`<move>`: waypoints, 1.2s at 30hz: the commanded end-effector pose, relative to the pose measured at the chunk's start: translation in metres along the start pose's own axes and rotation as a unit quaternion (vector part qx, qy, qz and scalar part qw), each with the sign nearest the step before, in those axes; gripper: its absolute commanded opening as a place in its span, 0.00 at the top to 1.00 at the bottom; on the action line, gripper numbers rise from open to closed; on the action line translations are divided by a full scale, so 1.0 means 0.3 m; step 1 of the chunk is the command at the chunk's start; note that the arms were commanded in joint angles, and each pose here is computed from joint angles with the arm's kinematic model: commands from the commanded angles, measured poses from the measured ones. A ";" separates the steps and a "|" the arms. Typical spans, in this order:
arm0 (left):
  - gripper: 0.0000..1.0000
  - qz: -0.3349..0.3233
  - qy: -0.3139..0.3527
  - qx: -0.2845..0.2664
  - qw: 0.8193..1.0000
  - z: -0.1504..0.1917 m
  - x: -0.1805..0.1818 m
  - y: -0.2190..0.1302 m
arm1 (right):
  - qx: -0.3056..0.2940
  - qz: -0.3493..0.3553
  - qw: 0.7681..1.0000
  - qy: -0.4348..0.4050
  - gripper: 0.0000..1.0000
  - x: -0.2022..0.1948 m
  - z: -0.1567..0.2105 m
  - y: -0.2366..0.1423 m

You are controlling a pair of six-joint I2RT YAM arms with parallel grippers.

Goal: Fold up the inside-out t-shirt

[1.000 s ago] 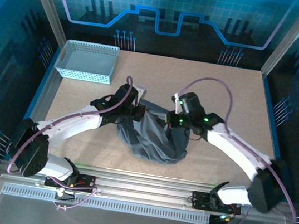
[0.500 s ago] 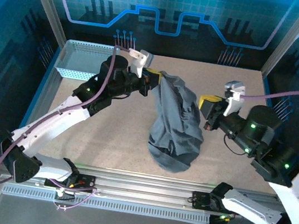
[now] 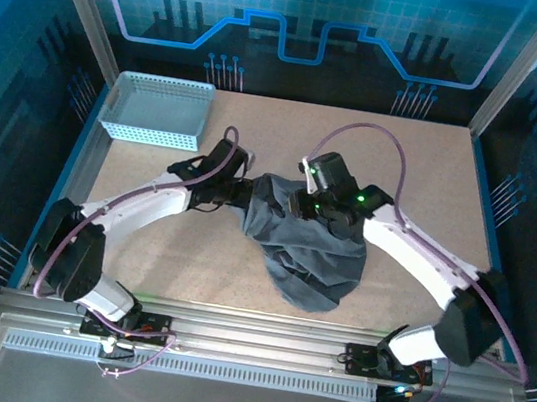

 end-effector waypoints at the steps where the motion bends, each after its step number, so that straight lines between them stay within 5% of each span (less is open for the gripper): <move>1: 0.87 0.044 -0.017 -0.028 0.998 -0.010 -0.025 -0.056 | -0.004 -0.039 0.999 0.004 0.55 0.020 -0.032 0.078; 9: 0.86 0.063 -0.025 -0.041 0.997 0.023 -0.008 -0.091 | 0.024 -0.042 0.999 0.001 0.51 0.028 -0.092 0.233; 20: 0.84 0.063 -0.041 -0.045 0.996 0.048 0.013 -0.112 | 0.087 0.039 0.995 -0.033 0.50 0.024 -0.111 0.380; 21: 0.83 0.064 -0.044 -0.045 0.996 0.055 0.017 -0.108 | 0.091 0.047 0.994 -0.039 0.51 0.030 -0.107 0.385; 23: 0.79 0.065 -0.052 -0.046 0.995 0.063 0.025 -0.104 | 0.097 0.052 0.993 -0.046 0.71 0.039 -0.107 0.388; 25: 0.76 0.065 -0.061 -0.040 0.995 0.072 0.029 -0.094 | 0.087 0.050 0.994 -0.045 0.91 0.046 -0.123 0.359; 27: 0.74 0.072 -0.074 -0.027 0.994 0.080 0.025 -0.079 | 0.067 0.037 0.996 -0.038 1.00 0.054 -0.154 0.305; 36: 0.52 0.189 -0.189 -0.002 0.964 0.086 -0.057 -0.030 | -0.056 -0.048 0.997 0.030 1.00 0.099 -0.241 -0.060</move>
Point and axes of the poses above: each hand's point on the last joint's axis, 136 mm out from that joint toward the fingers, its own y axis out along the fingers, its own x axis along the line the jaws close on, z = x × y, the point moved 7 cm from there along -y, back along the fingers, and after that the axes turned 13 degrees about -y, right-handed, at the moved point
